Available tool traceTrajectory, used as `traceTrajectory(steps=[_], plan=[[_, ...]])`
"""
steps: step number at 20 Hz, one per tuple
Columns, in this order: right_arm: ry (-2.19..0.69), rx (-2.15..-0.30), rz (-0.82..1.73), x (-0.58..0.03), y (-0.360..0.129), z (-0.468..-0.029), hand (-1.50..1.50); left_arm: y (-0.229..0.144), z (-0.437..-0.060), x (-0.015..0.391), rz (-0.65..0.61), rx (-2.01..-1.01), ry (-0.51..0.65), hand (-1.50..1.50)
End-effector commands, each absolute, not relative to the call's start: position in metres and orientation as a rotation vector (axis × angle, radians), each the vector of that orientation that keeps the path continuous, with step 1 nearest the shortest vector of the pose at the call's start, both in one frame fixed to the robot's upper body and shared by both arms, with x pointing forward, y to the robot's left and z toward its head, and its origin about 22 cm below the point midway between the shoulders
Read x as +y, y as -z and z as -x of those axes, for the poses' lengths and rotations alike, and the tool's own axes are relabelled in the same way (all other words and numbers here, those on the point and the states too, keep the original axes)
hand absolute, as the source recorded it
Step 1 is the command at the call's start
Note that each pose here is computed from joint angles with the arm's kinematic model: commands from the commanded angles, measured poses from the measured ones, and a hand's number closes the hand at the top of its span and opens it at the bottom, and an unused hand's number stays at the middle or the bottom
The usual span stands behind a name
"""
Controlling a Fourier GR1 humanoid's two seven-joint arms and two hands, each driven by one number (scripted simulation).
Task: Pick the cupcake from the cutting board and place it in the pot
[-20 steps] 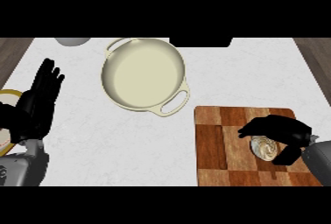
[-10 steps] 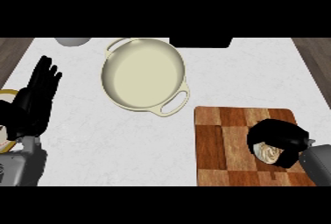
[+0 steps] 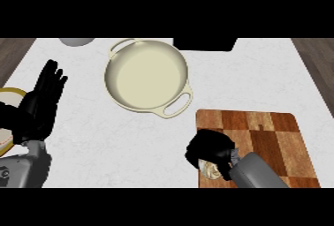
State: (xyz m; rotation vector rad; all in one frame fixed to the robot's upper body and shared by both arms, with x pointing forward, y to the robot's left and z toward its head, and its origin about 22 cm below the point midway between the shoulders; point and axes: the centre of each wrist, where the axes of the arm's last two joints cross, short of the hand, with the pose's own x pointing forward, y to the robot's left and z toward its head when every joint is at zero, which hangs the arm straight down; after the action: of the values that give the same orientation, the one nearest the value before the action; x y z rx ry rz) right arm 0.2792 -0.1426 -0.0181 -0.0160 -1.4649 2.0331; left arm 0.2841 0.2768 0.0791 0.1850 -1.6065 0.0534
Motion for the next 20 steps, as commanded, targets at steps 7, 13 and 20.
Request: traceTrajectory(steps=[7,13,20], plan=[[-1.58,-1.716,0.08,-0.041,-0.024,-0.207,1.5,-0.08,-0.291,0.273,-0.174,-1.6,-0.06,0.0],[-1.161,-1.932,0.259,-0.025,-0.08,-0.185,1.5,-0.083,-0.292,0.277,-0.179,-1.608,-0.05,0.0],[-0.878,-1.997,0.441,0.004,-0.12,-0.189,1.5,-0.088,-0.303,0.27,-0.17,-1.621,-0.036,0.0]])
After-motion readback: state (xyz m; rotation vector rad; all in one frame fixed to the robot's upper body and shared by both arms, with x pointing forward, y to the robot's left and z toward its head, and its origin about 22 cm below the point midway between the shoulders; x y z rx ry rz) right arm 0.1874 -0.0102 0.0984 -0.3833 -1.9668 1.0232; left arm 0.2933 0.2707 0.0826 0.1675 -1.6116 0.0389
